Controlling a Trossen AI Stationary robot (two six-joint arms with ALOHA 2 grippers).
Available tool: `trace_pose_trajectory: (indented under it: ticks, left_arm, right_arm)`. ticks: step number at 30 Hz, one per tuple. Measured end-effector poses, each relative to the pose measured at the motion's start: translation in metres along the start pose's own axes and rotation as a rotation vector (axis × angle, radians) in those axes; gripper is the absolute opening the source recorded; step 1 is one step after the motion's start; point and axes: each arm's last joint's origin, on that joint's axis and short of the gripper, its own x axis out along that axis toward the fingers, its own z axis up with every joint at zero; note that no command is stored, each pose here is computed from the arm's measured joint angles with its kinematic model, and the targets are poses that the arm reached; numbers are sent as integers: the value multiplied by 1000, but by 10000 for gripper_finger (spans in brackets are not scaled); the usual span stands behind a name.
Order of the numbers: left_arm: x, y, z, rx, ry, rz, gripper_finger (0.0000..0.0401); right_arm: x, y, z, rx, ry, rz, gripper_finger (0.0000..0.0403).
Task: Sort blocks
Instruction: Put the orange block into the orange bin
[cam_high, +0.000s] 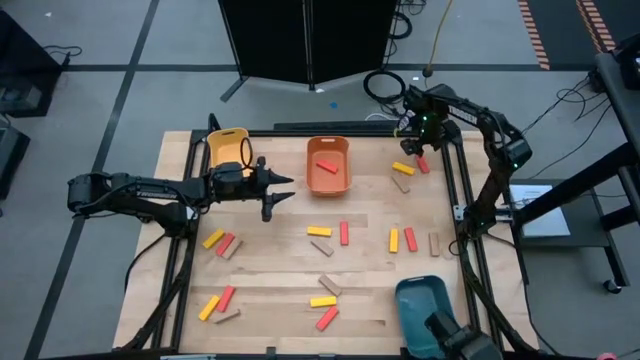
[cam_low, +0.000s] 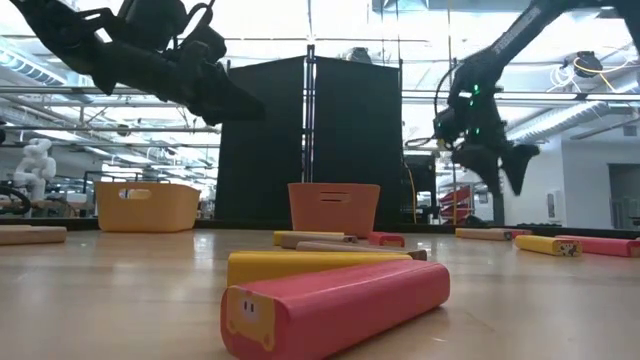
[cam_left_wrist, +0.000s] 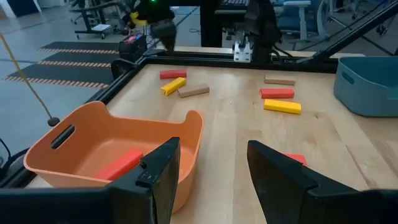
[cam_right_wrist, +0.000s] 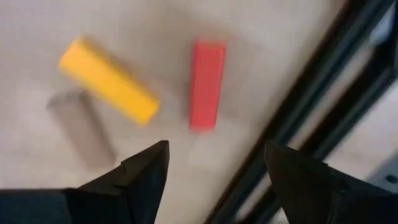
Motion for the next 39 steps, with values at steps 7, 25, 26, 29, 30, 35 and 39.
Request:
trace_pose_trajectory:
  ticks: [7, 25, 26, 29, 30, 35, 39]
  left_arm:
    - [0, 0, 0, -1, 5, 0, 184]
    - [0, -4, 0, -57, 2, -16, 184]
    - [0, -4, 0, -58, 2, -17, 184]
    - [0, -6, 0, -56, 6, -26, 184]
    - [1, -7, 0, -55, 6, -30, 184]
    - [1, -9, 0, -51, 5, -41, 184]
    - [1, -9, 0, -51, 3, -41, 184]
  right_arm:
    - [-27, 47, -73, -7, -150, 11, 258]
    - [38, 156, -194, 129, -330, 467, 258]
    - [37, 156, -201, 130, -327, 432, 258]
    - [39, 153, -220, 150, -336, 312, 258]
    - [41, 152, -225, 162, -333, 293, 258]
    - [50, 145, -242, 154, -293, 153, 258]
    - [63, 144, -246, 137, -258, 135, 258]
